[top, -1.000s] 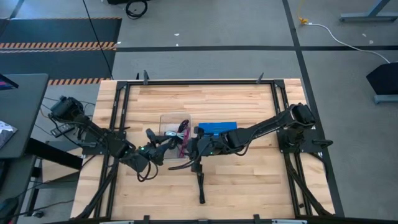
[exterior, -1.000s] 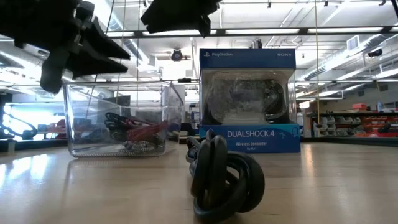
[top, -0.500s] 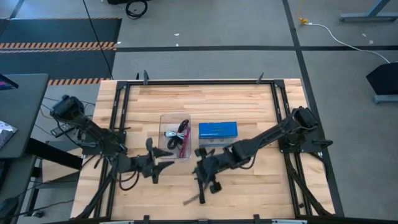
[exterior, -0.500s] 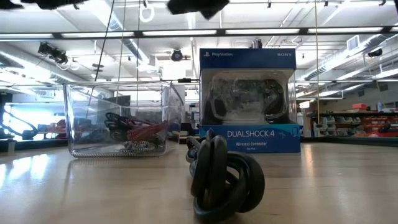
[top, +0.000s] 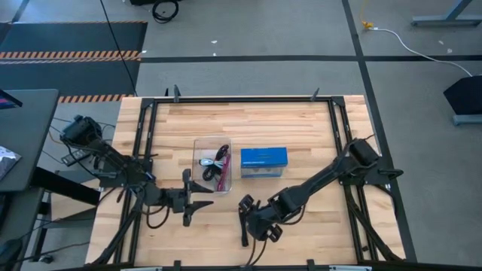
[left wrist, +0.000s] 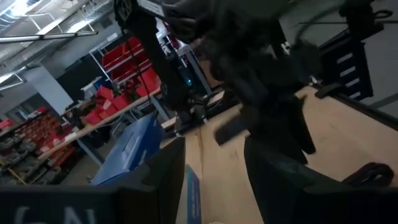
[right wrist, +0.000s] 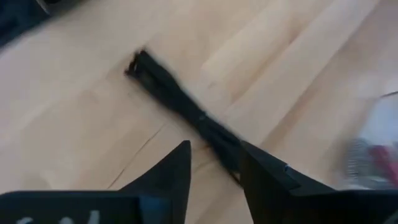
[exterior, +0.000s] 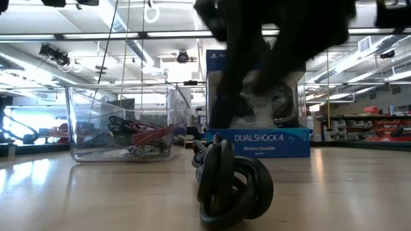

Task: Pick and place USB-C Cables
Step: Put the black charger cable into the transparent bin

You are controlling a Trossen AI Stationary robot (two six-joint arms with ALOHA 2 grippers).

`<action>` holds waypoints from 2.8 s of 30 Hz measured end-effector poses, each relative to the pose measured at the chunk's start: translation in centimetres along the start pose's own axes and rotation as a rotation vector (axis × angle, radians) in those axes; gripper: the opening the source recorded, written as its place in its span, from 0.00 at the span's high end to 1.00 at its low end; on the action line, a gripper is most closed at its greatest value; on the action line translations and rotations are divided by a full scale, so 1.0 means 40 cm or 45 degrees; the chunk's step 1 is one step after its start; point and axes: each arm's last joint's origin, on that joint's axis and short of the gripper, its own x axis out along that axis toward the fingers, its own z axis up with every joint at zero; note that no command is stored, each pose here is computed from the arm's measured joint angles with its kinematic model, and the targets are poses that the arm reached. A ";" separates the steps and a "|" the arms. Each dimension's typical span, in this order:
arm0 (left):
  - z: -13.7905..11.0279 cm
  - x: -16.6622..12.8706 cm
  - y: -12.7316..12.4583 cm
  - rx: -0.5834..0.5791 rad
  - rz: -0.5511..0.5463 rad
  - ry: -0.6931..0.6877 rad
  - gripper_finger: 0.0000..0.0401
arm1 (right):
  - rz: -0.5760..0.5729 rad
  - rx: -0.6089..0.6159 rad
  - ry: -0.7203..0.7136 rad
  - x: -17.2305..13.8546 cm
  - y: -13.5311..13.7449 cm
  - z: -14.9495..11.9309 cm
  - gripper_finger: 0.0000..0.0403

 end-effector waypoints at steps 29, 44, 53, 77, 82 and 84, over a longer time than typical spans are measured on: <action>-0.007 0.002 0.002 0.001 0.028 0.038 0.57 | -0.076 -0.322 0.087 0.165 -0.001 -0.012 0.56; -0.016 0.001 0.006 0.035 0.138 0.124 0.57 | -0.318 -0.167 0.103 0.091 0.016 0.041 0.91; -0.002 -0.007 0.017 0.174 0.320 0.167 0.57 | -0.674 -0.108 0.074 -0.063 -0.091 0.141 0.91; -0.010 -0.033 -0.017 0.323 0.267 0.240 0.39 | -0.935 0.028 0.109 -0.134 -0.277 0.135 0.91; -0.002 -0.033 -0.014 0.283 0.273 0.207 0.35 | -0.929 0.037 0.094 -0.134 -0.285 0.133 0.91; 0.006 -0.033 -0.010 0.256 0.290 0.182 0.35 | -0.919 0.045 0.086 -0.134 -0.285 0.133 0.91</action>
